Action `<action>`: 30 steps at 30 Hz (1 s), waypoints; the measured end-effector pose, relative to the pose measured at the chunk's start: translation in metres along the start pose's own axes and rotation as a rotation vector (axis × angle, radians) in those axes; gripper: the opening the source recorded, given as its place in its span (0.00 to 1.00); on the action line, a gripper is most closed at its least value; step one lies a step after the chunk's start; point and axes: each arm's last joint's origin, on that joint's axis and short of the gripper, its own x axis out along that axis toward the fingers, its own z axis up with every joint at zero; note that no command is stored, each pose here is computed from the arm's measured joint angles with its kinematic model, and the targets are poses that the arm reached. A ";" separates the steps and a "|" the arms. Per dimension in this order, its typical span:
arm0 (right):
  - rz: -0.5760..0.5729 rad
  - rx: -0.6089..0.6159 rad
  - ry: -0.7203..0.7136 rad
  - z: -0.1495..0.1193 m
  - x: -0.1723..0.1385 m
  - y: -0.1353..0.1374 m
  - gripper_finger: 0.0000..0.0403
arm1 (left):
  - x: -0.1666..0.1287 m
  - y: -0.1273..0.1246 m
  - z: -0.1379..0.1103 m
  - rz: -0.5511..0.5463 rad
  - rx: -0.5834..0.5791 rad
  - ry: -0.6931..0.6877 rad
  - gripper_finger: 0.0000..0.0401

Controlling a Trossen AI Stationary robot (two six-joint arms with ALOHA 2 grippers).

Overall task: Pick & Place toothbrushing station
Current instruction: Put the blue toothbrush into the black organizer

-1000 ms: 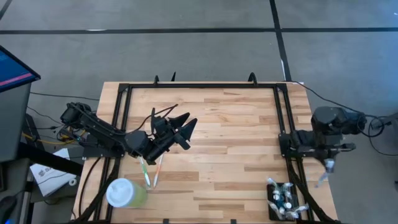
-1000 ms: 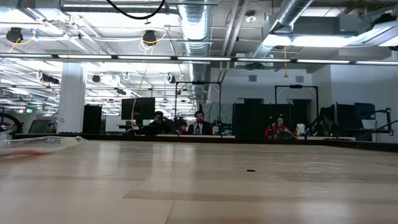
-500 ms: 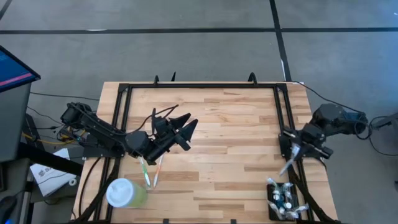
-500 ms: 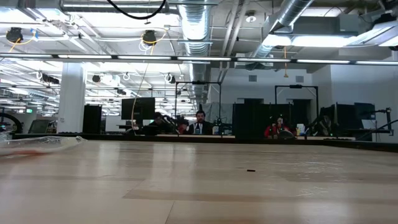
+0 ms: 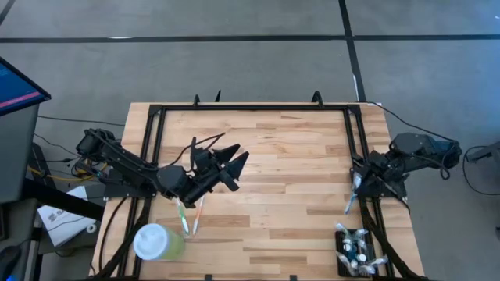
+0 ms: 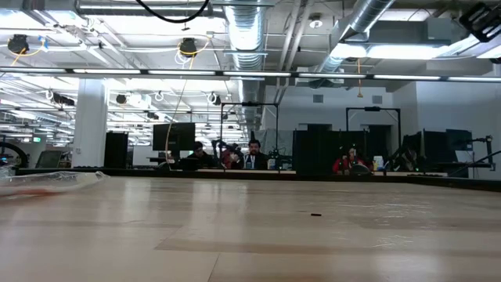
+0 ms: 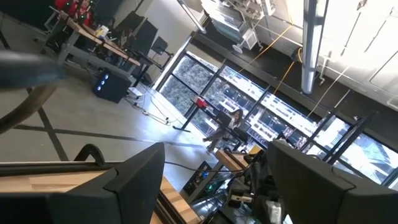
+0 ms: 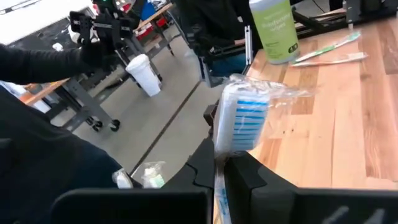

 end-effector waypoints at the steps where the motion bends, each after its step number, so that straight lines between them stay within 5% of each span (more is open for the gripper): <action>1: 0.001 0.003 -0.005 0.001 -0.001 0.001 0.01 | 0.000 0.000 0.000 -0.001 0.000 0.000 0.69; 9: 0.010 -0.011 -0.077 0.010 -0.006 0.006 0.01 | 0.000 0.000 -0.001 0.001 0.011 0.004 0.69; 22: -0.268 -0.184 -0.271 0.022 -0.008 0.001 0.01 | 0.000 0.001 -0.001 0.002 0.017 0.006 0.69; 30: -0.655 -0.159 -0.395 0.025 -0.014 -0.008 0.01 | 0.002 0.002 -0.001 0.009 0.023 0.003 0.69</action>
